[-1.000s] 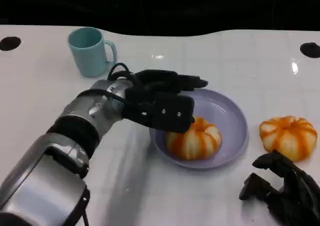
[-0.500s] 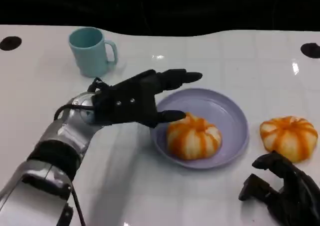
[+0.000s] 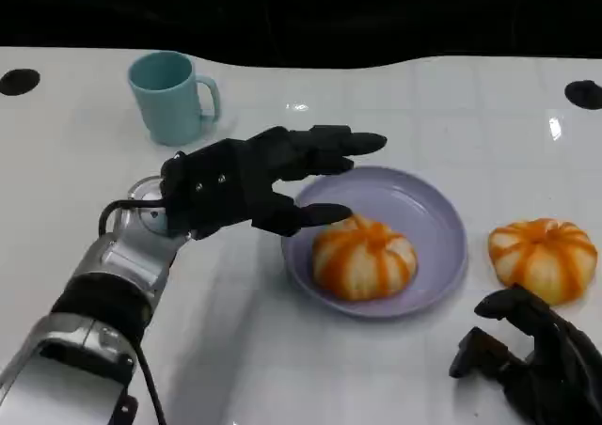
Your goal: Grasp the bread from the table and place it into the plate.
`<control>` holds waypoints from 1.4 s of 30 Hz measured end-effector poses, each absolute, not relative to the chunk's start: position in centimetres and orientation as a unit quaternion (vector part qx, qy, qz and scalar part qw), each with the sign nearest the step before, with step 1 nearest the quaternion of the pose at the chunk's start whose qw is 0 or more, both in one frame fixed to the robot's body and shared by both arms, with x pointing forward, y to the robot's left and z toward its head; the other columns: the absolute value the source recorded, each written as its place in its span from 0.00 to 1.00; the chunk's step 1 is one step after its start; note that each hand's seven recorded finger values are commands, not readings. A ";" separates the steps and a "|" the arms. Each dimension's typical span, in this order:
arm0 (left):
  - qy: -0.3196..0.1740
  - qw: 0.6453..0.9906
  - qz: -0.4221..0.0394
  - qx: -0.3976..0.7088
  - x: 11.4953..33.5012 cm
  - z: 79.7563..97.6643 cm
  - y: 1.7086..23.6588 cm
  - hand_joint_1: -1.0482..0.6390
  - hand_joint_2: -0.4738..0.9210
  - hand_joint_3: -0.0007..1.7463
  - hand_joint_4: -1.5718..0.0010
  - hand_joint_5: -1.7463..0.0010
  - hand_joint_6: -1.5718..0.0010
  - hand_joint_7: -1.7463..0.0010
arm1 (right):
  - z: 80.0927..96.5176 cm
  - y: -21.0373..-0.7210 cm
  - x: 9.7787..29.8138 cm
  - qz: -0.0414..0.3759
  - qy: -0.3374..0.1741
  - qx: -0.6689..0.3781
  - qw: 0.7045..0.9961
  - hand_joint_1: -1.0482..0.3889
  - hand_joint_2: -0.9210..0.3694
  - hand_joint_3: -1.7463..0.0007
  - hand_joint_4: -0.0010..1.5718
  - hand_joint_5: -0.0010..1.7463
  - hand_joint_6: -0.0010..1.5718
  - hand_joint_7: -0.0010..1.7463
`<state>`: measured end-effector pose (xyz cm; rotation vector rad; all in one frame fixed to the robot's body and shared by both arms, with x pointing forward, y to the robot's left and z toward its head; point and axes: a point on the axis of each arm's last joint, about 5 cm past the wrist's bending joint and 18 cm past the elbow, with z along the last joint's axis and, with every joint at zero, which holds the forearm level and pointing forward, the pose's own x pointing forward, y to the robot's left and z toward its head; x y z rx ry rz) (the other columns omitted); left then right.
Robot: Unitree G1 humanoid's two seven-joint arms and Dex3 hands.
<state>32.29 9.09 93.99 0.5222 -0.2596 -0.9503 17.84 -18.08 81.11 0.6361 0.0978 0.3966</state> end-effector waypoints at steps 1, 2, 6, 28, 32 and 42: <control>-0.124 0.858 -0.445 0.224 32.0 93.9 9.1 0.26 1.00 0.22 0.59 0.16 0.63 0.35 | 81.1 -18.0 17.9 0.195 0.047 0.311 0.929 0.38 0.00 0.86 0.43 0.84 0.36 0.69; -0.129 0.882 -0.423 0.163 31.4 93.4 9.5 0.27 1.00 0.22 0.57 0.08 0.64 0.26 | 81.1 -17.9 17.9 0.196 0.047 0.312 0.928 0.38 0.00 0.86 0.43 0.85 0.36 0.69; -0.085 0.926 -0.359 -0.083 27.0 89.4 10.8 0.29 1.00 0.21 0.55 0.00 0.65 0.16 | 81.1 -17.8 17.9 0.195 0.047 0.314 0.928 0.38 0.00 0.85 0.42 0.85 0.35 0.69; 0.042 0.880 -0.228 -0.414 15.4 86.6 15.4 0.30 1.00 0.23 0.48 0.00 0.61 0.01 | 81.3 -18.1 17.5 0.191 0.049 0.314 0.929 0.37 0.00 0.87 0.43 0.85 0.37 0.67; 0.041 0.886 -0.215 -0.409 15.5 86.0 15.4 0.30 1.00 0.23 0.48 0.00 0.62 0.00 | 81.5 -18.1 17.5 0.192 0.044 0.311 0.930 0.37 0.00 0.87 0.43 0.84 0.37 0.66; 0.025 0.891 -0.210 -0.403 16.1 85.3 15.4 0.31 1.00 0.22 0.47 0.00 0.62 0.00 | 81.5 -18.2 17.3 0.186 0.047 0.307 0.932 0.36 0.00 0.87 0.44 0.85 0.39 0.67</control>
